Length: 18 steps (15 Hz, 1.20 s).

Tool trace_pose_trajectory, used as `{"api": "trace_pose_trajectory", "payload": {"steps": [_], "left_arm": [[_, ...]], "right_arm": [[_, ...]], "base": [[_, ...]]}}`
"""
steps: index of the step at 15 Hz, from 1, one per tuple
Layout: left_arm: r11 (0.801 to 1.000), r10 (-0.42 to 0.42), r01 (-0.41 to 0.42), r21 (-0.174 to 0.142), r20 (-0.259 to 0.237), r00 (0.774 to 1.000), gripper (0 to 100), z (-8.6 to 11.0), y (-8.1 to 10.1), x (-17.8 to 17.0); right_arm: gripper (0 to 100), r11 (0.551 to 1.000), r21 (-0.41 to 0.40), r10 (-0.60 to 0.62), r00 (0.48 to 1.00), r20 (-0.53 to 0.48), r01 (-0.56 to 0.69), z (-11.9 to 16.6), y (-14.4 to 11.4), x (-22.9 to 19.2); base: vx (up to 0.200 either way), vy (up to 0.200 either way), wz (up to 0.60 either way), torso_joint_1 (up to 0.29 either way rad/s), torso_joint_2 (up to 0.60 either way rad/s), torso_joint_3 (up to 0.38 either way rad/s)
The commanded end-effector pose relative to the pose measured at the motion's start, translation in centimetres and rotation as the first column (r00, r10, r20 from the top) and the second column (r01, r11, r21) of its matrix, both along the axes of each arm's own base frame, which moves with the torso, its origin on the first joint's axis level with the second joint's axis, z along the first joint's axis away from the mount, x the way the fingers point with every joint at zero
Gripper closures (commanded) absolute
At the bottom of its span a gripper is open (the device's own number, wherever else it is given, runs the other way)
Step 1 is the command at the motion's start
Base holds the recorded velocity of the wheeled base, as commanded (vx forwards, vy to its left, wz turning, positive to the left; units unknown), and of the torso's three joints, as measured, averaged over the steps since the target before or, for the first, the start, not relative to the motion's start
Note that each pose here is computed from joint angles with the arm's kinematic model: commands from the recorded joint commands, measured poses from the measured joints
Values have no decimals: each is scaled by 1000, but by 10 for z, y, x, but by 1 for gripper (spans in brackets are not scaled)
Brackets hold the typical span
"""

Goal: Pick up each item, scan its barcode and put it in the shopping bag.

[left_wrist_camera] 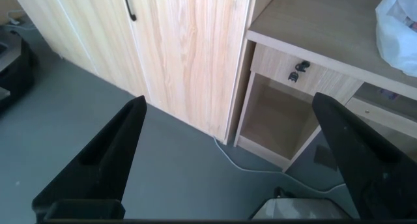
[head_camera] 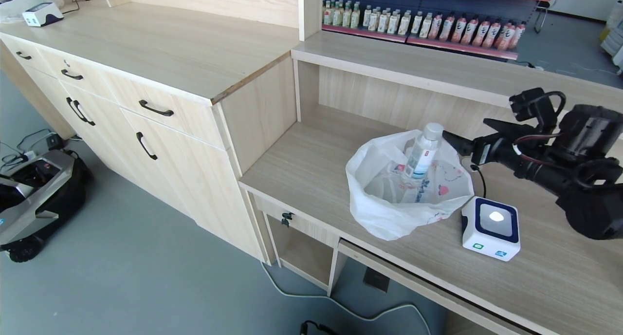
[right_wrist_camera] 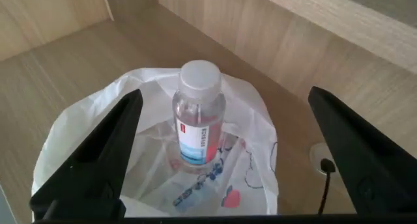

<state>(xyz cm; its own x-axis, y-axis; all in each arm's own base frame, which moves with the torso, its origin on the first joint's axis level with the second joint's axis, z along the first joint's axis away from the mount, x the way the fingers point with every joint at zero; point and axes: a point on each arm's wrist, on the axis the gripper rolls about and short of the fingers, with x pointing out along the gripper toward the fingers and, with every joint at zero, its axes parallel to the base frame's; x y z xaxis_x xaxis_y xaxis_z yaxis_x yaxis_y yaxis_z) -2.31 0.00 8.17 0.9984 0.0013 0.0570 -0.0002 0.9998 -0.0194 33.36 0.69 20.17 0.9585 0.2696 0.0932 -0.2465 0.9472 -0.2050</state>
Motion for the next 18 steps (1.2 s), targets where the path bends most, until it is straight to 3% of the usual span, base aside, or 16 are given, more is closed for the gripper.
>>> {"api": "trace_pose_trajectory", "payload": {"steps": [1,2,3,4,6,7,8,9,10,13,15,18], "left_arm": [[1000,0,0,-1,0,1000,0,0,0,0],[1000,0,0,-1,1,1000,0,0,0,0],[1000,0,0,-1,0,1000,0,0,0,0],[1000,0,0,-1,0,1000,0,0,0,0],[1000,0,0,-1,1,1000,0,0,0,0],[1000,0,0,-1,1,1000,0,0,0,0],[1000,0,0,-1,1,1000,0,0,0,0],[1000,0,0,-1,1,1000,0,0,0,0],[1000,0,0,-1,0,1000,0,0,0,0],[1000,0,0,-1,1,1000,0,0,0,0],[1000,0,0,-1,1,1000,0,0,0,0],[1000,0,0,-1,1,1000,0,0,0,0]], "right_arm": [[0,932,-50,-361,928,-89,358,46,-62,-173],[0,887,-82,-462,875,-144,455,41,-76,-187],[0,809,-139,-587,778,-224,571,34,-92,-207],[0,765,-175,-642,713,-281,620,28,-100,-217],[0,623,-219,-773,550,-315,751,25,-110,-227],[0,509,-256,-848,427,-315,822,24,-114,-228],[0,316,-326,-921,205,-331,891,19,-122,-229],[0,162,-397,-941,20,-339,903,12,-129,-229],[0,119,-440,-932,-52,-358,890,3,-137,-225],[0,151,-521,-886,-119,-448,840,-27,-165,-205],[0,170,-547,-879,-125,-461,820,-47,-186,-185],[0,187,-595,-908,-94,-409,782,-63,-219,-153]], "base": [[0,0,0,0,0,0],[0,0,-600,-2,2,7],[0,0,-600,-32,17,17],[0,0,-600,-159,266,119],[0,0,-600,-56,102,49],[0,0,-600,-12,41,7],[0,0,-600,-7,17,17],[0,0,-600,2,17,2],[0,0,0,0,0,0],[0,0,0,0,0,0],[0,0,0,0,0,0],[0,0,0,0,0,0]]}}
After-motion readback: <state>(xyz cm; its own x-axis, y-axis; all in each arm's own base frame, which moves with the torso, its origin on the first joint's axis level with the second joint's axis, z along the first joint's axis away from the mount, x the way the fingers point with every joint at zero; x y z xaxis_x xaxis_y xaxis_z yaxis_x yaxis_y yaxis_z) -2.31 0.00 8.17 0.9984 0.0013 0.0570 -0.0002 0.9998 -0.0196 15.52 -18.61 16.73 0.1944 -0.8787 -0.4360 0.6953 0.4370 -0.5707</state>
